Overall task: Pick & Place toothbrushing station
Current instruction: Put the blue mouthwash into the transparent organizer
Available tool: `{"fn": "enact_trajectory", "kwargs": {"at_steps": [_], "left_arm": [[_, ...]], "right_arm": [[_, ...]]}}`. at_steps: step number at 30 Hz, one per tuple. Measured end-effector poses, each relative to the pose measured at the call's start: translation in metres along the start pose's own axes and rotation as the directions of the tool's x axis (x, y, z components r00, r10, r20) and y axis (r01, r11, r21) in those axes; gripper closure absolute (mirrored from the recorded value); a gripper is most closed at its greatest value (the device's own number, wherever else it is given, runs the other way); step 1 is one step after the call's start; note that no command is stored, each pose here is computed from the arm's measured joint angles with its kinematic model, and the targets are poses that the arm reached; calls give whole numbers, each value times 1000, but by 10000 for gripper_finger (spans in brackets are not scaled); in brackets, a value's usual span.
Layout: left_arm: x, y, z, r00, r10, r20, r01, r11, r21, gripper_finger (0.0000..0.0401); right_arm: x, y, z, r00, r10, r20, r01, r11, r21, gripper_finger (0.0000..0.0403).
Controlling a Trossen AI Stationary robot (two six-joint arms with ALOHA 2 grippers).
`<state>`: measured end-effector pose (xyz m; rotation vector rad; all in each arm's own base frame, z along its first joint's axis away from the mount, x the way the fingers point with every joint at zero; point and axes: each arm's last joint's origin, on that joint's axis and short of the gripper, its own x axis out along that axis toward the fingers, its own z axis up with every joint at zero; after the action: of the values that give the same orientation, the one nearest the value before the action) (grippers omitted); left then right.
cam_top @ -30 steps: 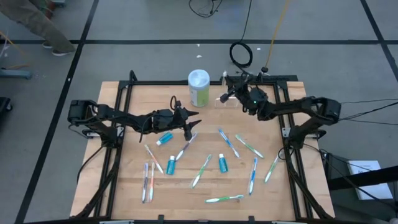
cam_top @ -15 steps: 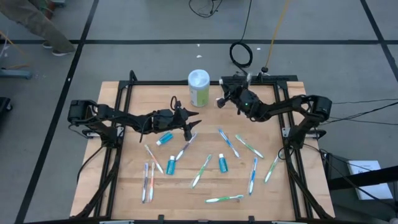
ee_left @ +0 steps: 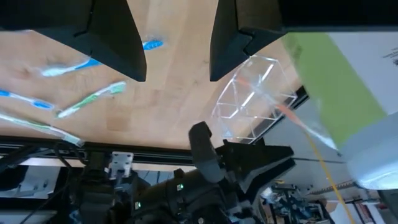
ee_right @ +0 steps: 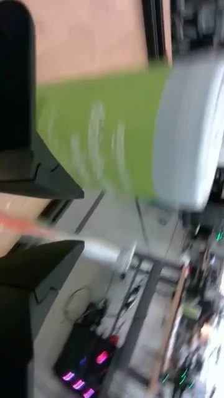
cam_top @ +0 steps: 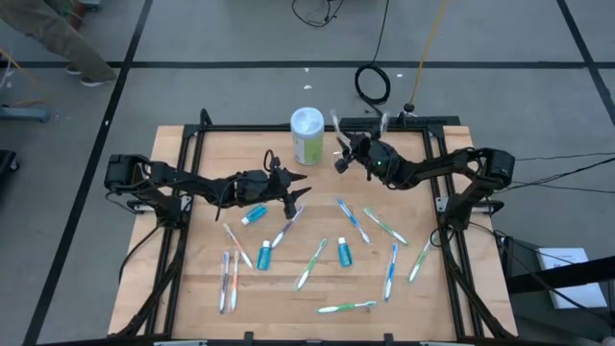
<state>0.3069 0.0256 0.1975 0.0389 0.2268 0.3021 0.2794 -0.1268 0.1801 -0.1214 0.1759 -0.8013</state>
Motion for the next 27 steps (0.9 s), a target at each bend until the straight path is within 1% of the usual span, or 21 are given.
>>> {"fn": "enact_trajectory", "kwargs": {"at_steps": [3, 5, 9, 12, 17, 20, 23, 27], "left_arm": [[-1, -3, 0, 1000, -12, 1, 12, 1000, 6, 219], [-1, -5, 0, 1000, -16, 1, 16, 1000, 7, 219], [-1, -5, 0, 1000, -17, 0, 17, 1000, 8, 219], [-1, -5, -2, 1000, -17, -16, 17, 1000, 11, 219], [-2, -5, -9, 996, -17, -87, 16, 1000, -18, 219], [-2, -5, -11, 993, -17, -116, 14, 1000, -22, 219], [-2, -5, -12, 993, -22, -117, 15, 998, -60, 219], [-2, -7, -13, 987, -90, -135, 76, 991, -108, 219]], "right_arm": [[-9, 7, 7, 999, 42, -18, -42, 998, -46, 265], [-17, 9, 13, 998, 61, -34, -63, 997, -47, 255], [-35, 13, 26, 991, 114, -69, -112, 993, 21, 242], [-50, 17, 31, 980, 160, -115, -154, 986, 63, 241], [-71, 24, 31, 952, 221, -214, -200, 973, 116, 248], [-80, 31, 27, 924, 277, -265, -243, 958, 155, 251], [-85, 39, 23, 876, 376, -302, -323, 922, 213, 251], [-89, 49, 17, 818, 480, -317, -404, 871, 278, 252]]}}
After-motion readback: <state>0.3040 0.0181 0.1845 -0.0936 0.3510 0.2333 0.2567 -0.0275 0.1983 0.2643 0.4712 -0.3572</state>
